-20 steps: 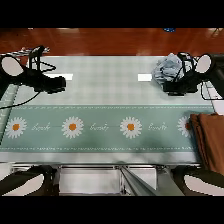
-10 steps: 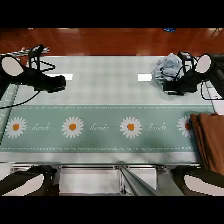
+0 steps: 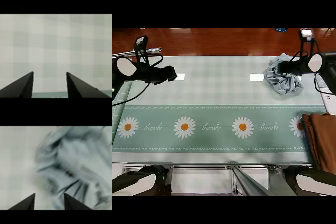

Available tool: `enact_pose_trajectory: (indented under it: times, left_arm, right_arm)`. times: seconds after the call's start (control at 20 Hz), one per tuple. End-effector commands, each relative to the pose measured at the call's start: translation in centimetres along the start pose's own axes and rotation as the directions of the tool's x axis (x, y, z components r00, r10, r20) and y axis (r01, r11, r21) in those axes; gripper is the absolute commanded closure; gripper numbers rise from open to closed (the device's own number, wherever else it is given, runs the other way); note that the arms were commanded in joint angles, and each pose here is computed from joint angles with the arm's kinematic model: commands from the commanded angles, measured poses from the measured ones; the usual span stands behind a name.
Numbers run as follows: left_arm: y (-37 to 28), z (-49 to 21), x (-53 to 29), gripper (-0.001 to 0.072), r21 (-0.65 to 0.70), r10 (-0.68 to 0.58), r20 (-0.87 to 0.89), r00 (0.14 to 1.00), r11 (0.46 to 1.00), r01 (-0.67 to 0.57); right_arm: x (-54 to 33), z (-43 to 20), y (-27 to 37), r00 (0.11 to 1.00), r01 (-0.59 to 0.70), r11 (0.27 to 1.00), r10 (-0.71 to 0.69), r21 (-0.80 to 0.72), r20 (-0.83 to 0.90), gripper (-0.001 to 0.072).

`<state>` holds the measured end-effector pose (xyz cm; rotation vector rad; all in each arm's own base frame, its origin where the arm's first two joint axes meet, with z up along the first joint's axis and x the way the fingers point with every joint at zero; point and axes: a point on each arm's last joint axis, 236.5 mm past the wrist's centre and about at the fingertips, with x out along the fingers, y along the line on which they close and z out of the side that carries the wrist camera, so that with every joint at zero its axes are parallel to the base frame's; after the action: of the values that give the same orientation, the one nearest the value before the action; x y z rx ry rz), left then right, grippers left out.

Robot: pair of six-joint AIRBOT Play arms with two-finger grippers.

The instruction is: Fold the shirts.

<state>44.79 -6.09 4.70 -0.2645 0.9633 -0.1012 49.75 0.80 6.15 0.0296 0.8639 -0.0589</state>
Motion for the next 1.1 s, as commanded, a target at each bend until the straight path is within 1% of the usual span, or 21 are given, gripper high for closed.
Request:
enact_pose_trajectory:
  times: [0.0, 0.15, 0.35, 0.55, 0.6, 0.65, 0.7, 0.75, 0.8, 0.85, 0.9, 0.95, 1.05]
  left_arm:
    - [3.8, 0.8, 0.3, 0.0204, -0.053, 0.068, 0.014, 0.998, 0.996, -0.067]
    - [6.2, -0.8, -0.1, 0.0205, -0.112, 0.098, -0.061, 0.993, 0.988, -0.105]
    - [7.3, -1.7, -0.3, 0.0205, -0.133, 0.109, -0.102, 0.989, 0.984, -0.122]
    - [7.4, -2.4, 0.3, 0.0205, -0.135, 0.108, -0.134, 0.985, 0.983, -0.126]
    - [7.3, -3.1, 0.4, 0.0205, -0.137, 0.104, -0.164, 0.981, 0.982, -0.127]
    - [7.1, -3.9, 0.4, 0.0205, -0.146, 0.091, -0.199, 0.976, 0.982, -0.121]
    - [6.9, -4.8, 0.2, 0.0206, -0.148, 0.083, -0.236, 0.968, 0.982, -0.120]
    - [6.7, -5.7, -0.2, 0.0209, -0.148, 0.078, -0.274, 0.959, 0.981, -0.122]
    - [6.6, -6.6, -0.8, 0.0264, -0.147, 0.075, -0.312, 0.947, 0.981, -0.126]
    - [6.6, -7.3, -1.6, 0.0357, -0.147, 0.072, -0.347, 0.935, 0.981, -0.130]
    - [6.6, -7.7, -2.6, 0.0371, -0.142, 0.070, -0.362, 0.929, 0.981, -0.129]
    - [6.5, -7.7, -3.8, 0.0371, -0.141, 0.070, -0.359, 0.931, 0.982, -0.128]
    - [5.9, -6.7, -6.6, 0.0367, -0.131, 0.072, -0.296, 0.952, 0.985, -0.115]
  right_arm:
    - [2.1, 4.4, -4.4, 0.992, 0.089, 0.996, -0.092, 0.030, 0.086, 0.0298]
    - [7.2, 3.0, -7.3, 0.990, 0.137, 0.989, -0.135, 0.048, -0.042, 0.0298]
    - [13.1, -2.5, -7.6, 0.965, 0.113, 0.991, -0.093, 0.067, -0.245, 0.0304]
    - [15.0, -7.2, -7.5, 0.918, 0.120, 0.991, -0.086, 0.065, -0.388, 0.0306]
    - [14.9, -7.8, -7.5, 0.908, 0.121, 0.991, -0.084, 0.065, -0.412, 0.0320]
    - [14.8, -8.2, -7.5, 0.899, 0.123, 0.990, -0.084, 0.064, -0.429, 0.0374]
    - [14.6, -8.6, -7.4, 0.892, 0.121, 0.991, -0.081, 0.061, -0.444, 0.0470]
    - [14.3, -9.1, -7.0, 0.881, 0.091, 0.995, -0.063, 0.038, -0.469, 0.0621]
    - [13.8, -9.6, -6.3, 0.866, 0.045, 0.999, -0.034, 0.008, -0.498, 0.0688]
    - [13.1, -9.6, -5.7, 0.855, 0.013, 1.000, -0.010, 0.002, -0.519, 0.0689]
    - [12.2, -8.8, -5.3, 0.855, 0.002, 1.000, -0.002, -0.001, -0.519, 0.0689]
    - [10.9, -6.9, -5.1, 0.878, 0.000, 1.000, -0.002, -0.004, -0.479, 0.0689]
    - [7.4, -1.1, -4.4, 0.950, -0.018, 1.000, 0.019, 0.005, -0.313, 0.0689]
